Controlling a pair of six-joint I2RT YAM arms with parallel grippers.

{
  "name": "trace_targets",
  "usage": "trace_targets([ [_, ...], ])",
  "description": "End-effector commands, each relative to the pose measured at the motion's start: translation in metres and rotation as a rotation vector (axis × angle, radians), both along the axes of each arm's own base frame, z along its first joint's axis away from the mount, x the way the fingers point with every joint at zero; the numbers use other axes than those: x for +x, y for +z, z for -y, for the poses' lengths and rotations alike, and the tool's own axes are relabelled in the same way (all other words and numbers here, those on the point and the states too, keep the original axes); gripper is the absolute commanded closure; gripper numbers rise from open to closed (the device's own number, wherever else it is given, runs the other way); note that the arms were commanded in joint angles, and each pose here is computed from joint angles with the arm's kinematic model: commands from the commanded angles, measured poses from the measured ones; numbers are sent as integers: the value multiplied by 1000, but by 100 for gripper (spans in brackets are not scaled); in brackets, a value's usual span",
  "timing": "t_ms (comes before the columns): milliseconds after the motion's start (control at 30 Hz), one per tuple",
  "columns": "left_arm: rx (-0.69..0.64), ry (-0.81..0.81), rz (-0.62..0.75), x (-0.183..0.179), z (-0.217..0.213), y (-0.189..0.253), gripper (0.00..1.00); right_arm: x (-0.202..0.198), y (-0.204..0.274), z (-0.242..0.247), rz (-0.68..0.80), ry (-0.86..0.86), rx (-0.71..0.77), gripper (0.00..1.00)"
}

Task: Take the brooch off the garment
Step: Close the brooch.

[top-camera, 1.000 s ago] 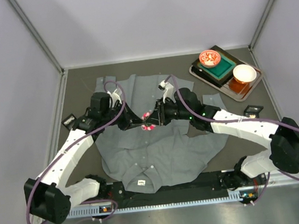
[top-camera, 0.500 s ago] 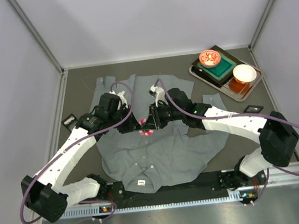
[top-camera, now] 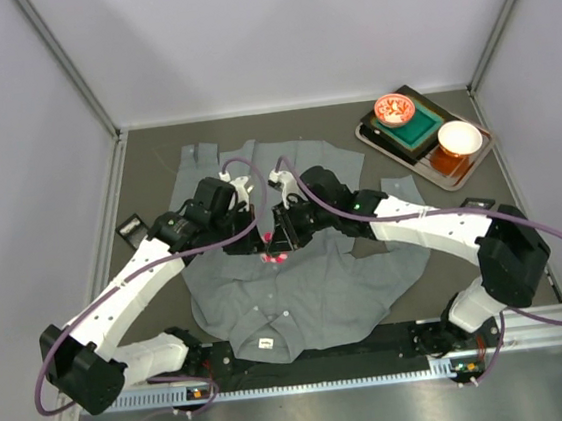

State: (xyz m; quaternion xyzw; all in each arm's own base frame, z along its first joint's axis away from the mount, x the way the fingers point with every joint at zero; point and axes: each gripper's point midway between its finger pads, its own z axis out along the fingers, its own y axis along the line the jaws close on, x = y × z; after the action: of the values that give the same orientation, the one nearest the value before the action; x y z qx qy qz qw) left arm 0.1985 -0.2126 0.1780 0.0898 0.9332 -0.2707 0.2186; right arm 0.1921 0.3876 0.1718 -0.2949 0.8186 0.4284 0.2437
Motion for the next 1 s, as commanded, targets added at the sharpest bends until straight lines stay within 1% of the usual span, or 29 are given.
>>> trace_targets([
  [0,-202,-140,180,10,39,64,100,-15,-3,-11,-3,76,-33,100],
  [100,-197,-158,197,7,40,65,100,-15,0,-13,-9,80,-29,100],
  [267,-200,-150,172,3,39,58,100,-12,7,-14,-2,68,-20,90],
  [333,-189,-121,176,6,36,56,100,-10,10,-13,1,43,-17,84],
  [433,-166,-31,172,13,29,54,100,-3,12,-7,7,-45,-1,81],
  [500,-213,-15,137,10,35,56,100,-2,11,-7,-6,-83,24,80],
  [533,-254,-15,143,11,40,62,100,-1,10,-6,-6,-98,31,79],
  [633,-332,43,80,9,48,66,100,2,14,-7,33,-140,37,76],
  [767,-300,110,43,12,42,61,100,6,15,-5,97,-213,12,68],
  [967,-272,140,40,12,36,54,100,0,16,-7,121,-190,42,64],
])
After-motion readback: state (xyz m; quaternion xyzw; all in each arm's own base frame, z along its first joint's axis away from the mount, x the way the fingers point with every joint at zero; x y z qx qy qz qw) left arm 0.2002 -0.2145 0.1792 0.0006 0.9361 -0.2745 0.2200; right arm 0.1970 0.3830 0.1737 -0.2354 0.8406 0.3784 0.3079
